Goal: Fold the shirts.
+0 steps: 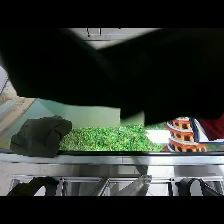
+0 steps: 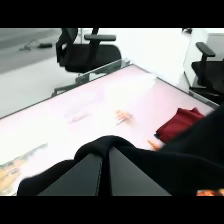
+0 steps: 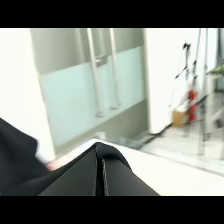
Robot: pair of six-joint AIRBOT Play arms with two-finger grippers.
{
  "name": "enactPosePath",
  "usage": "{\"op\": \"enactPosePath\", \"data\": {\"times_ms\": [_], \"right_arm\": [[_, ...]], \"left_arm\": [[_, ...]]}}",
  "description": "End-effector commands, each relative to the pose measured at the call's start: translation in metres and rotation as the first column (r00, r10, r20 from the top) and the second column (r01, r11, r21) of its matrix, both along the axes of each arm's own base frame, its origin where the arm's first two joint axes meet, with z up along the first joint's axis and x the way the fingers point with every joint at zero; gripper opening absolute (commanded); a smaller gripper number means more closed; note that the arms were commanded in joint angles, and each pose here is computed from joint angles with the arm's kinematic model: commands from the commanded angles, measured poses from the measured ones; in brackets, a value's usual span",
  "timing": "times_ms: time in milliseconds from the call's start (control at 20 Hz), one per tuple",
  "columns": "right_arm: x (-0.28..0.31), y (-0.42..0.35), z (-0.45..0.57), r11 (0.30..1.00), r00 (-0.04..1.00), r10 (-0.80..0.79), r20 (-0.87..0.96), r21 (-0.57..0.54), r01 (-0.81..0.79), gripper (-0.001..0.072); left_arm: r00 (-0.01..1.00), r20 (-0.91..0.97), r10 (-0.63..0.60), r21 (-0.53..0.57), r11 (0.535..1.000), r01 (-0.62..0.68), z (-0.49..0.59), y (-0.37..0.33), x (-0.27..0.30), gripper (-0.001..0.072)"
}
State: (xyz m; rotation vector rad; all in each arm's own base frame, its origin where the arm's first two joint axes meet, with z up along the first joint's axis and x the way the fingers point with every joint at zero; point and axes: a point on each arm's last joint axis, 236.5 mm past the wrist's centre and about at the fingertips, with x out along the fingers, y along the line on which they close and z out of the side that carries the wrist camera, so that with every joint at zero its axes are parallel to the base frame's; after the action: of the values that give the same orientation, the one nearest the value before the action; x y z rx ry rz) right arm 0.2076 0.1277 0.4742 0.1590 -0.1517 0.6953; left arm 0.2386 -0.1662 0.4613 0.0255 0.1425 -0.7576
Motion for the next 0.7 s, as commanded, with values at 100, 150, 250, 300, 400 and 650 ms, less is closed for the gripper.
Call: {"op": "enactPosePath", "data": {"times_ms": [100,150,250,300,400,650], "right_arm": [[0.031,-0.029,-0.034,0.995,0.985,-0.103,-0.138,-0.001,0.104,0.0017],[0.045,-0.039,-0.049,0.994,0.977,-0.098,-0.189,0.027,0.105,0.0017],[0.077,-0.062,-0.088,0.99,0.951,-0.088,-0.295,0.079,0.116,0.0017],[0.097,-0.077,-0.114,0.986,0.931,-0.083,-0.356,0.109,0.129,0.0017],[0.137,-0.102,-0.174,0.973,0.878,-0.062,-0.475,0.168,0.159,0.0017],[0.235,-0.106,-0.329,0.966,0.74,-0.011,-0.672,0.184,0.182,0.0017]], "left_arm": [[0.976,-0.207,-0.066,0.041,0.996,0.076,-0.064,-0.021,0.048,0.0015],[0.958,-0.278,-0.063,0.039,0.996,0.077,-0.09,-0.025,0.072,0.0016],[0.91,-0.412,-0.046,0.035,0.997,0.066,-0.148,-0.03,0.123,0.0016],[0.878,-0.476,-0.037,0.044,0.997,0.066,-0.183,-0.032,0.146,0.0016],[0.804,-0.594,-0.024,0.056,0.996,0.072,-0.249,-0.036,0.181,0.0016],[0.749,-0.66,0.066,0.083,0.996,-0.014,-0.361,-0.027,0.266,0.0015]]}}
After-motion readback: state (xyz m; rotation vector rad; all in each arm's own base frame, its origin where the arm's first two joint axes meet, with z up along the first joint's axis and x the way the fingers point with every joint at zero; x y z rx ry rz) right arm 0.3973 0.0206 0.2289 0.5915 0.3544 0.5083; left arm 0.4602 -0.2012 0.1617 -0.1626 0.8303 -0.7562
